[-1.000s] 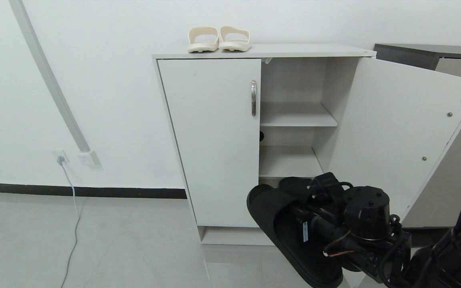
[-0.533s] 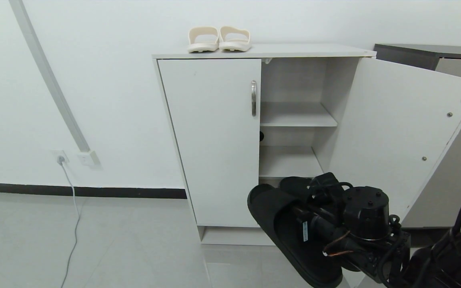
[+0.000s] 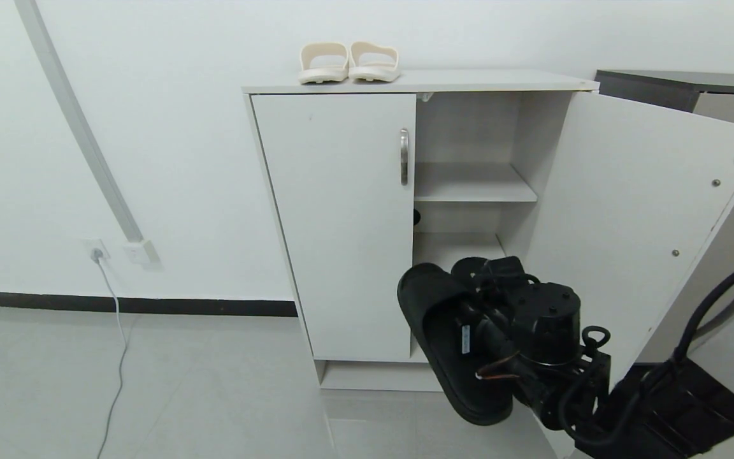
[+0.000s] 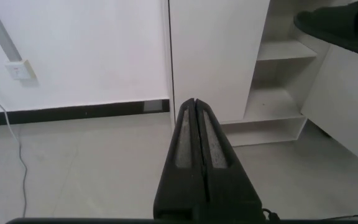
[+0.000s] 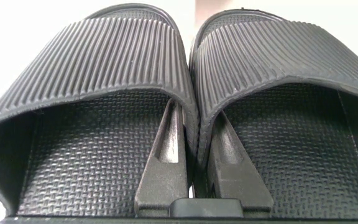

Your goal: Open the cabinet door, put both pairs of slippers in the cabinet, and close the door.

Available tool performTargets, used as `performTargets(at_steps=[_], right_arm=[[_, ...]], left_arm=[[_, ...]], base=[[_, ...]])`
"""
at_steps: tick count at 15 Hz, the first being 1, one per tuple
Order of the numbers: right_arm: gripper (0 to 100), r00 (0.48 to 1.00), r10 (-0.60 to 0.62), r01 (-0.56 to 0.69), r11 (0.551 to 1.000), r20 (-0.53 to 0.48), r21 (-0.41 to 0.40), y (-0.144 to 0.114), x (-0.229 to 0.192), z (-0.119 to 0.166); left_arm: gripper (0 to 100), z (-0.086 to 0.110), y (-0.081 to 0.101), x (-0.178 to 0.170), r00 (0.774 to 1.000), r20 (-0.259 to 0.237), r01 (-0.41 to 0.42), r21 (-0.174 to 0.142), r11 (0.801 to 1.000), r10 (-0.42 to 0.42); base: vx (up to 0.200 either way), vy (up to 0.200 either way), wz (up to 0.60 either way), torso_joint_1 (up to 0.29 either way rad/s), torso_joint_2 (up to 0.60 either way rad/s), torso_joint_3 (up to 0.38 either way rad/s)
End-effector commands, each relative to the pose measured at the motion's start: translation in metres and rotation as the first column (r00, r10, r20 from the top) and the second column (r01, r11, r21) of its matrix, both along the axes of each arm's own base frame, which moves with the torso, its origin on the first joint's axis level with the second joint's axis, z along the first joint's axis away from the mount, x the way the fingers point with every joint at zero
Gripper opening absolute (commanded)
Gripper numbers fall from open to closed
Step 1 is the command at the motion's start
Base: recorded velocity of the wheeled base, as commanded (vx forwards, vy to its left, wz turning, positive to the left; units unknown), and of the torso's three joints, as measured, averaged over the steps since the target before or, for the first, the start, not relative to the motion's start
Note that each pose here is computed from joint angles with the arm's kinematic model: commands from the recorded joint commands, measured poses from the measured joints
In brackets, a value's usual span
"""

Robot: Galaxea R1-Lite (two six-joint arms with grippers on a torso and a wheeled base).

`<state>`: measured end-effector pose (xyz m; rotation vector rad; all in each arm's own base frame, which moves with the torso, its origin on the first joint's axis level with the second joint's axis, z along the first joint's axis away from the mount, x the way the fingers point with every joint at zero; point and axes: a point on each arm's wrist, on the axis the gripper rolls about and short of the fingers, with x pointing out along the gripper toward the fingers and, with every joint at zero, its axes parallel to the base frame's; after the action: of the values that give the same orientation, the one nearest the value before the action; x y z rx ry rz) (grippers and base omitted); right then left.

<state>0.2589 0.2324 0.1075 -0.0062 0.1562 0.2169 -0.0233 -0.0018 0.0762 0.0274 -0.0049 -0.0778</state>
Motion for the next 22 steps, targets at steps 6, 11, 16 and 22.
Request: performTargets(at_steps=[6, 11, 16, 22], right_arm=[[0, 0.987, -0.161, 0.161, 0.987, 0.007, 0.015, 0.0253, 0.027, -0.0078], [0, 0.984, -0.179, 0.179, 0.984, 0.011, 0.014, 0.0246, 0.0267, -0.0074], [0, 0.984, -0.179, 0.179, 0.984, 0.003, 0.003, 0.0239, 0.026, -0.0112], [0, 0.983, -0.183, 0.183, 0.983, -0.008, -0.012, 0.0215, 0.0269, -0.0166]], left_arm=[[0, -0.0001, 0.0, 0.0003, 1.0, -0.006, -0.001, -0.004, 1.0, 0.001], [0, 0.0, 0.0, 0.0003, 1.0, -0.004, -0.001, -0.004, 1.0, 0.001], [0, 0.0, 0.0, 0.0003, 1.0, -0.004, -0.001, -0.006, 1.0, 0.001], [0, 0.0, 0.0, 0.0003, 1.0, -0.005, -0.001, -0.015, 1.0, 0.001]], base=[[0.0, 0.0, 0.0, 0.0, 0.0, 0.0], [0.0, -0.16, 0.0, 0.001, 0.0, 0.004], [0.0, -0.12, 0.0, 0.001, 0.0, 0.001], [0.0, 0.0, 0.0, 0.0, 0.0, 0.0]])
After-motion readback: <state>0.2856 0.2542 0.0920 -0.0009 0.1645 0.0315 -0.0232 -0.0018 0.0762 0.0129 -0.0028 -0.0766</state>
